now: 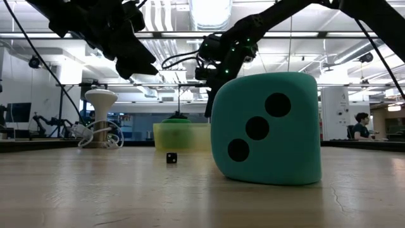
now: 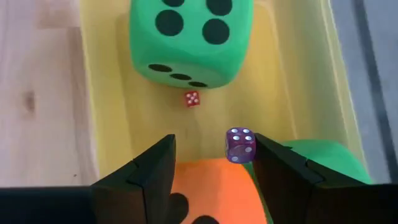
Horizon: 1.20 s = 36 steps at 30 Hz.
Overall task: Pick & Place Dice
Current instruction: Put the violet small die into the yellow bin, then put the left black small die into the yellow bin
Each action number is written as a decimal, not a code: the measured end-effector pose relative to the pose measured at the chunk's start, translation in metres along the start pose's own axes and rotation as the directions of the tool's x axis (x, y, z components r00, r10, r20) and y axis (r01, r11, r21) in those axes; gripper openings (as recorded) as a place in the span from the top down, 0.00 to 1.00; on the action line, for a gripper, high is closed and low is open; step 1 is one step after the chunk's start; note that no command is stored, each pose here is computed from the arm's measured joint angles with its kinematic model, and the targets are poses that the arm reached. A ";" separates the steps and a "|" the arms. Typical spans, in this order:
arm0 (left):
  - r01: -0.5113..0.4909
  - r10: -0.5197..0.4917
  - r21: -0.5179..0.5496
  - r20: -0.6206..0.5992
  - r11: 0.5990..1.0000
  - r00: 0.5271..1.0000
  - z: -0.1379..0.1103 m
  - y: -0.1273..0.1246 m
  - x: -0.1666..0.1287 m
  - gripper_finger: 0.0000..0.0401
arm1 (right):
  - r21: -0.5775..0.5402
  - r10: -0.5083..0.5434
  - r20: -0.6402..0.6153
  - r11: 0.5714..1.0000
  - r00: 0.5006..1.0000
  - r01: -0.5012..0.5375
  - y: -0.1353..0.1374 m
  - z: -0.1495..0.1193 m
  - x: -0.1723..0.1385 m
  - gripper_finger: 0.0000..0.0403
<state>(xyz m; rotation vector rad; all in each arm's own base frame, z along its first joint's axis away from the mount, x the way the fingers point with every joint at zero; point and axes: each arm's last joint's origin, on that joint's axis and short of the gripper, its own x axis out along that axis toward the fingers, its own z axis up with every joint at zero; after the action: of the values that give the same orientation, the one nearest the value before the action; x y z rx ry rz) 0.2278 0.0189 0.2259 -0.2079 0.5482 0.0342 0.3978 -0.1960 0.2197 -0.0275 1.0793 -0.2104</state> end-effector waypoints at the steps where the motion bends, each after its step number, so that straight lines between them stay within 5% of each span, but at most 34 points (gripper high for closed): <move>1: 0.000 0.000 0.000 0.000 1.000 1.000 0.000 0.000 0.000 0.46 | -0.015 0.017 0.002 1.000 1.000 -0.017 0.001 0.000 0.000 0.50; 8: -0.002 0.002 -0.005 -0.011 1.000 1.000 -0.001 0.000 0.000 0.46 | -0.077 0.073 0.044 0.995 0.996 -0.070 0.001 0.003 -0.001 0.50; 11: -0.003 0.003 -0.006 -0.018 1.000 1.000 -0.002 0.000 0.000 0.46 | -0.029 -0.035 0.046 0.999 0.998 0.036 -0.002 0.005 0.000 0.50; 13: -0.003 0.003 -0.007 -0.019 1.000 1.000 -0.002 0.000 0.000 0.46 | -0.042 0.104 0.064 0.994 0.992 -0.102 0.000 0.003 0.002 0.50; 16: -0.004 0.003 -0.007 -0.022 1.000 1.000 -0.002 0.000 0.000 0.46 | -0.029 -0.050 0.023 0.998 0.998 0.050 -0.003 0.002 0.006 0.50; 19: -0.004 0.004 -0.009 -0.023 1.000 1.000 -0.002 0.000 0.000 0.46 | -0.054 0.032 -0.002 0.998 0.999 -0.032 -0.003 -0.004 0.010 0.50; 21: -0.004 0.003 -0.009 -0.023 1.000 1.000 -0.002 0.000 0.000 0.46 | -0.009 -0.083 -0.013 0.997 0.996 0.082 -0.006 -0.002 0.011 0.50; 24: -0.004 0.003 -0.009 -0.023 1.000 1.000 -0.002 0.000 0.000 0.46 | -0.042 0.042 0.025 0.998 0.999 -0.040 -0.005 -0.003 0.011 0.50; 26: -0.004 0.003 -0.009 -0.023 1.000 1.000 -0.002 0.000 0.000 0.46 | 0.003 -0.121 0.010 0.993 0.993 0.121 -0.009 0.000 0.011 0.51; 29: -0.003 0.003 -0.009 -0.023 1.000 1.000 -0.002 0.000 0.000 0.46 | -0.015 0.090 0.040 0.996 0.995 -0.090 -0.009 -0.004 0.010 0.52; 32: -0.003 0.003 -0.009 -0.023 1.000 1.000 -0.002 0.000 0.000 0.46 | 0.046 -0.088 0.010 0.995 0.996 0.087 -0.014 -0.003 0.010 0.53; 34: -0.004 0.003 -0.009 -0.023 1.000 1.000 -0.002 0.000 0.000 0.46 | 0.011 0.046 0.029 0.999 0.999 -0.046 -0.012 -0.005 0.010 0.53; 36: -0.004 0.003 -0.008 -0.023 1.000 1.000 -0.002 0.000 0.000 0.46 | 0.016 -0.030 0.027 0.999 0.999 0.030 -0.013 -0.003 0.011 0.54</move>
<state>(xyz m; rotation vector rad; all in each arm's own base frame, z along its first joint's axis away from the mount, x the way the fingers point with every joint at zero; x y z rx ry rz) 0.2266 0.0187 0.2241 -0.2158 0.5710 0.0376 0.3980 -0.2107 0.2108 -0.0325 1.0501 -0.2446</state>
